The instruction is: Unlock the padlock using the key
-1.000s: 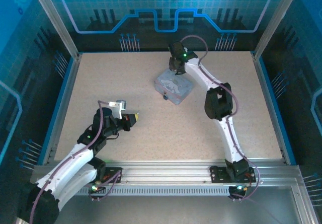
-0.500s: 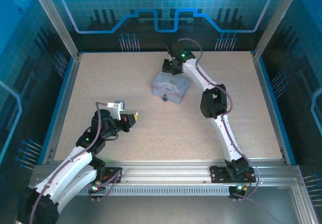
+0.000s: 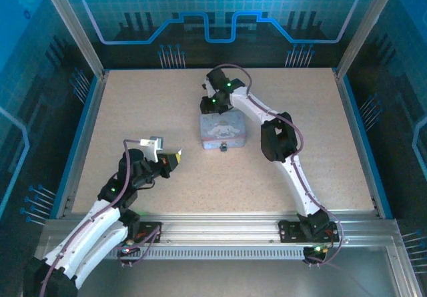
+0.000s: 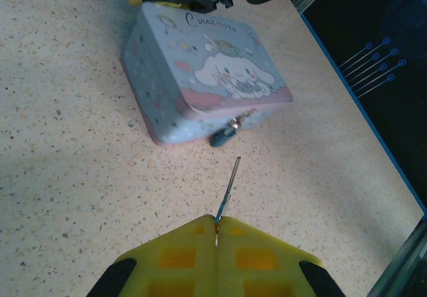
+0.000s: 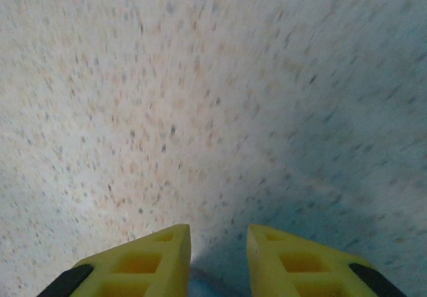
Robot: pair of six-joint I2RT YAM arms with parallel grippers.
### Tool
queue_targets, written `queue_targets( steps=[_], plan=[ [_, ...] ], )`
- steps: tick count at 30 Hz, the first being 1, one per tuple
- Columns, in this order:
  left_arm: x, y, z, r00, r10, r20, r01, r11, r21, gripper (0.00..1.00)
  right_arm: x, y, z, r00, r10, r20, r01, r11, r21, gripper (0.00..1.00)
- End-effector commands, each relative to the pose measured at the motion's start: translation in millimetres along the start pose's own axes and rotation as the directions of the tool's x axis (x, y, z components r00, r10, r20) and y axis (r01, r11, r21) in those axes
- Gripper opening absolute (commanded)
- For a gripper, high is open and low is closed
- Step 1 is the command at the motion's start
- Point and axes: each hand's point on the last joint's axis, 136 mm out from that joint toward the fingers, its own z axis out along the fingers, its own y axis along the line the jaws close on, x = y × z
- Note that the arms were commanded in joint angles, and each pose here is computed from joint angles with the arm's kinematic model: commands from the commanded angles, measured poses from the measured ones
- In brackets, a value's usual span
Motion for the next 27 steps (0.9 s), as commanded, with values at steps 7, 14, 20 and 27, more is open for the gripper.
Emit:
queue_targets(
  steps=[7,14,20,27],
  plan=[
    [7,5,8,0.999,0.000,-0.037,0.000,1.000,-0.011,0.00,-18,25,-106,0.987,-0.018,0.160,0.002,0.995,0.099,0.46],
    [14,6,15,0.998,-0.026,-0.052,0.026,1.000,-0.003,0.00,33,34,-166,0.942,-0.058,0.331,-0.007,0.982,0.190,0.52],
    [15,4,13,0.998,-0.013,-0.060,0.013,1.000,-0.004,0.00,114,35,-159,0.919,-0.133,0.371,0.020,0.956,0.293,0.58],
    [18,0,9,0.997,0.001,-0.071,-0.001,1.000,0.008,0.00,170,41,-132,0.923,-0.132,0.361,0.016,0.951,0.307,0.57]
  ],
)
